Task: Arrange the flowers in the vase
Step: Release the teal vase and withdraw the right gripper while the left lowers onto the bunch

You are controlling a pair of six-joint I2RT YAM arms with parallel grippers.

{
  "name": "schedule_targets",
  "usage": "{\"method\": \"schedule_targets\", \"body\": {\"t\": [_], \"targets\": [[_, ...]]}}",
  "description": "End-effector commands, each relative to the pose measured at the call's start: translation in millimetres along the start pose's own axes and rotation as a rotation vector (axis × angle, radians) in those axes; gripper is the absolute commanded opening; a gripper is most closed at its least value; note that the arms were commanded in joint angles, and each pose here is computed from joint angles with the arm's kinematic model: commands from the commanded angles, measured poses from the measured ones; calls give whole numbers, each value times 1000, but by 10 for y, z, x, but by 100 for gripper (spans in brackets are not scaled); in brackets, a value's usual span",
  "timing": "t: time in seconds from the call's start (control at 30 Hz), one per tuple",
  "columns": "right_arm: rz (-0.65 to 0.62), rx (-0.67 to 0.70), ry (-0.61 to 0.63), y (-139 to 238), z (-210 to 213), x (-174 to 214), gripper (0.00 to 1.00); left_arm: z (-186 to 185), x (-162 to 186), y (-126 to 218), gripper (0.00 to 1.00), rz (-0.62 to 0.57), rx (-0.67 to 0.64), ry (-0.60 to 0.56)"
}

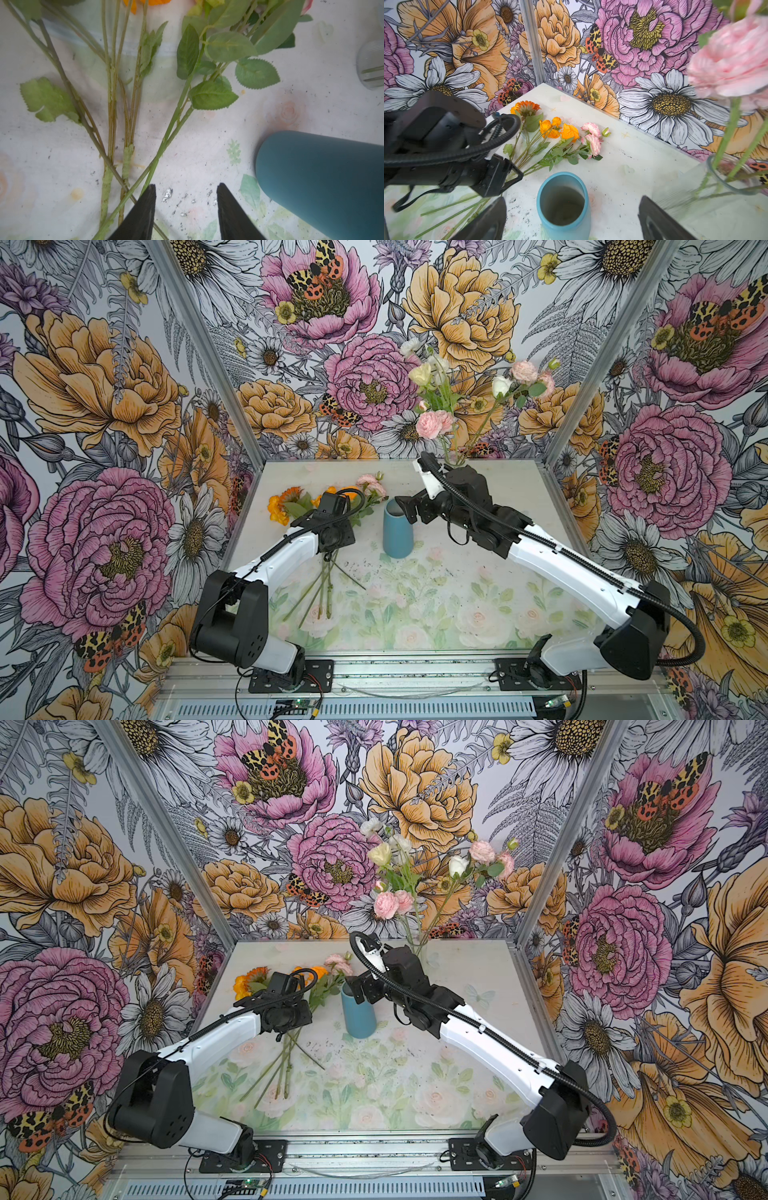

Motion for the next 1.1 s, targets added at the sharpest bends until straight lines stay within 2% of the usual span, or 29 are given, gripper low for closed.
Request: {"method": "schedule_targets", "body": {"t": [0.0,0.13,0.23,0.33,0.53,0.7,0.9,1.03,1.07], "targets": [[111,-128,-86,214,95,287,100,41,-144,-122,42,13,-41,-58],[166,-276,-79,435,313,575,99,38,-207,-266,36,50,-30,-68],[202,-313,-80,501,445,733,99,37,-241,-376,31,79,-25,-71],[228,-332,-74,496,572,824,100,59,-268,-445,31,82,-50,-76],[280,-316,-40,368,672,964,100,43,-279,-529,31,99,-46,-82],[273,-310,-33,345,672,943,100,78,-275,-586,30,107,-71,-90],[274,-301,-39,337,666,958,100,97,-281,-645,27,119,-74,-96],[282,-300,-45,317,667,978,100,82,-307,-643,22,115,-65,-102],[283,-298,-46,317,665,978,99,103,-254,-767,21,149,-77,-107]]}}
Point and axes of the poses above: each gripper's point midway between its finger pads, its own y axis back along the fingers, its own z axis along the line the jaws close on, x = y × z, the point moved 8 cm from there along y, back along the fingers
